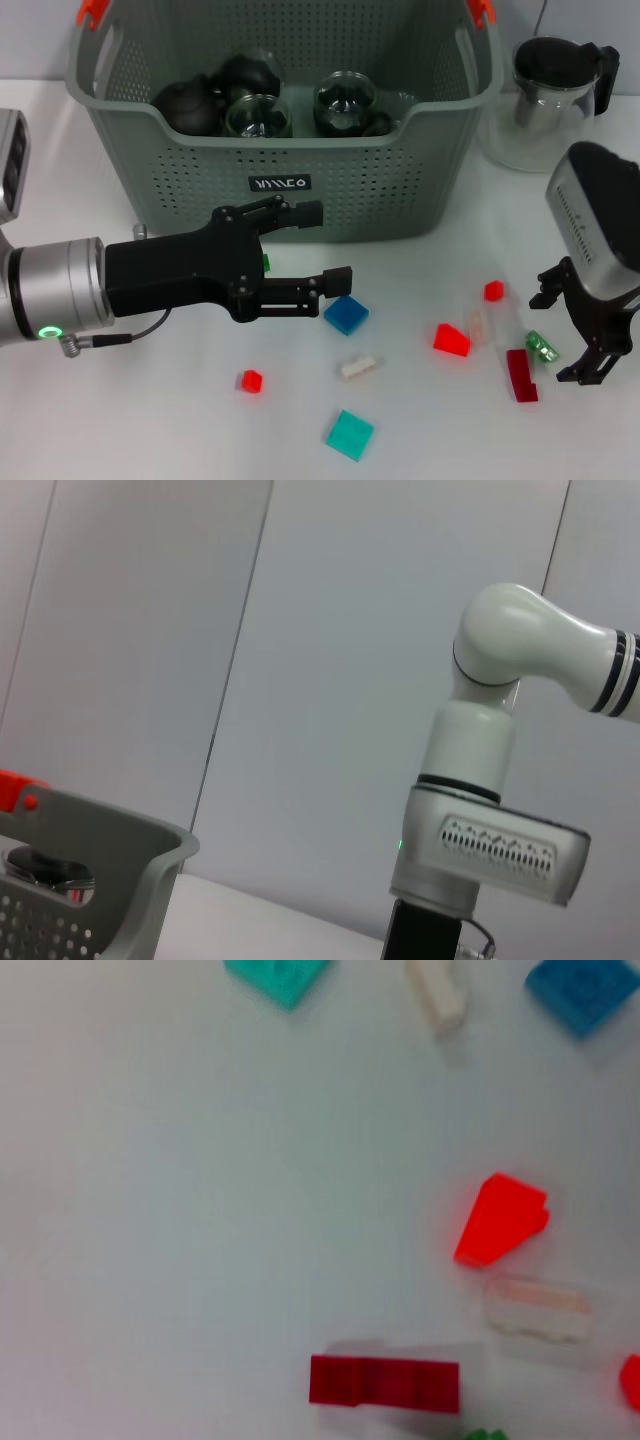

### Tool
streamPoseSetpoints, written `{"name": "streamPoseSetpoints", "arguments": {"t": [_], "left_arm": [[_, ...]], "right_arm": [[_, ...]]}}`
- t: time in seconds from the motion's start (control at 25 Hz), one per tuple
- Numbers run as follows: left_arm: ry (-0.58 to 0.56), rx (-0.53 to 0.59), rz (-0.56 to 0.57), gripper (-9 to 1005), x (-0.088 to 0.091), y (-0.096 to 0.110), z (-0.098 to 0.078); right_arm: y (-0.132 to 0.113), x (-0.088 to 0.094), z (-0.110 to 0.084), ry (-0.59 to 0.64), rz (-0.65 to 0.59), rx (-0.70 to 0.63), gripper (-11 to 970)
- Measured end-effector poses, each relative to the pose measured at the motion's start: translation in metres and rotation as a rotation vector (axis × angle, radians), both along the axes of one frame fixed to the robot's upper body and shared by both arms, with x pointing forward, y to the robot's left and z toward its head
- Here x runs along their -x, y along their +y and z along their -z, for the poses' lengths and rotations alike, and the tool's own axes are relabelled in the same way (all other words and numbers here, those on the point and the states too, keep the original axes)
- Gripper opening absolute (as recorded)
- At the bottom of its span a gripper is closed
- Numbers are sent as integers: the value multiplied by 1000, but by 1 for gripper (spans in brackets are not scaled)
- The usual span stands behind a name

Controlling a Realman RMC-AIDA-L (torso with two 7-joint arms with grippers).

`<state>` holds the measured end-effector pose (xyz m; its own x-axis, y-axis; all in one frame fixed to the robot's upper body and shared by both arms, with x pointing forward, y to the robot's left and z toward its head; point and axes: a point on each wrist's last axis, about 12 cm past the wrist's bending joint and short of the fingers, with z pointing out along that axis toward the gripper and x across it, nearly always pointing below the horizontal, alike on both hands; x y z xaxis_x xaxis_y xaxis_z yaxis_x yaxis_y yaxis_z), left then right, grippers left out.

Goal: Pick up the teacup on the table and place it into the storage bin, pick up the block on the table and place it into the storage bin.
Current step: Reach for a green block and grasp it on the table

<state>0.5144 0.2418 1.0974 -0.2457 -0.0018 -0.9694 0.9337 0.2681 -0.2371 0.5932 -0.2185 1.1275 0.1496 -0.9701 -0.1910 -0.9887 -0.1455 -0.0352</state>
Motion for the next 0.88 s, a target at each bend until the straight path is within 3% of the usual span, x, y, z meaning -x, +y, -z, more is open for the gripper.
{"name": "streamPoseSetpoints", "arguments": {"t": [0.44,0.88], "left_arm": [[7,17,-12,919,-1,0,1],[8,22,-26,917,-1,2,1]], "right_arm": [[10,-1,9,-15,-54,60,955],[15,-3,14,-8,-64,64,879]]}}
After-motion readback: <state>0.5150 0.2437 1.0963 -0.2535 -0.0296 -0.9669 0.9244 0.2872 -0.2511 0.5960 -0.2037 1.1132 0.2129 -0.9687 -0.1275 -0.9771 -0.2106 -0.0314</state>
